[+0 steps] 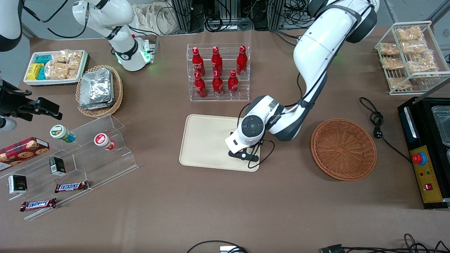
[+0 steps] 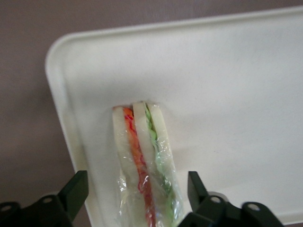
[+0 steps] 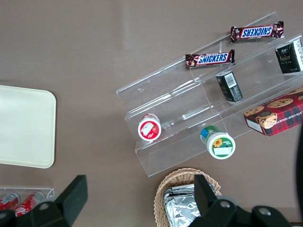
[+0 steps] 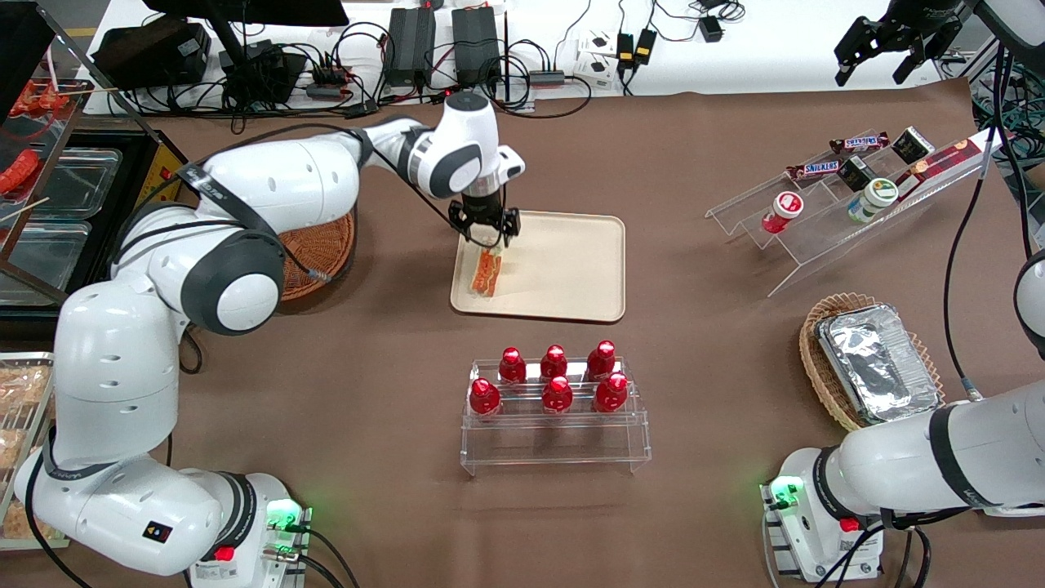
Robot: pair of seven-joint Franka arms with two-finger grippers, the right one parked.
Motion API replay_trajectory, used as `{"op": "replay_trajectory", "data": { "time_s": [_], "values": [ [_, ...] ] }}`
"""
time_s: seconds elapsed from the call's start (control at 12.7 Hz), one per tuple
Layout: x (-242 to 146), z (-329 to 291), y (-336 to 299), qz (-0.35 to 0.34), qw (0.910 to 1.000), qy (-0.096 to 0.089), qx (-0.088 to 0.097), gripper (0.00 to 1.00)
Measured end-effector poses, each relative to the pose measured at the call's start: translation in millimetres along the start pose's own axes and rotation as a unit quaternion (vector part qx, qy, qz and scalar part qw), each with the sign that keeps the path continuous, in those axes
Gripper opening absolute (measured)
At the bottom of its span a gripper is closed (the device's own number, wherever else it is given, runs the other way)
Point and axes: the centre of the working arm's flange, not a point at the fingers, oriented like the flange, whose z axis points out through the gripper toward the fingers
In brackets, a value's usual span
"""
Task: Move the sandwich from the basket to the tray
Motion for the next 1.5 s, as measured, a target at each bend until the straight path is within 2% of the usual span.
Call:
{"op": "replay_trajectory", "data": {
  "time_s": [0.16, 0.31, 0.39, 0.63, 0.87, 0.94, 1.02, 1.18, 1.5],
  "values": [
    [2, -53, -19, -0.011, 0.9997, 0.012, 0.018, 1.0],
    [2, -120, -57, -0.025, 0.9984, 0.032, 0.04, 1.0],
    [-2, -156, -80, -0.033, 0.9976, 0.036, 0.049, 1.0],
    [-35, -252, -148, -0.052, 0.9968, 0.012, 0.06, 1.0],
    [-74, -327, -215, -0.052, 0.9963, 0.002, 0.069, 1.0],
    [-89, -343, -234, -0.048, 0.9963, -0.01, 0.07, 1.0],
    [-101, -353, -248, -0.046, 0.9963, -0.023, 0.069, 1.0],
    [-110, -357, -266, -0.055, 0.9957, -0.033, 0.067, 1.0],
    [-120, -337, -290, -0.072, 0.9934, -0.062, 0.064, 1.0]
  ]
}}
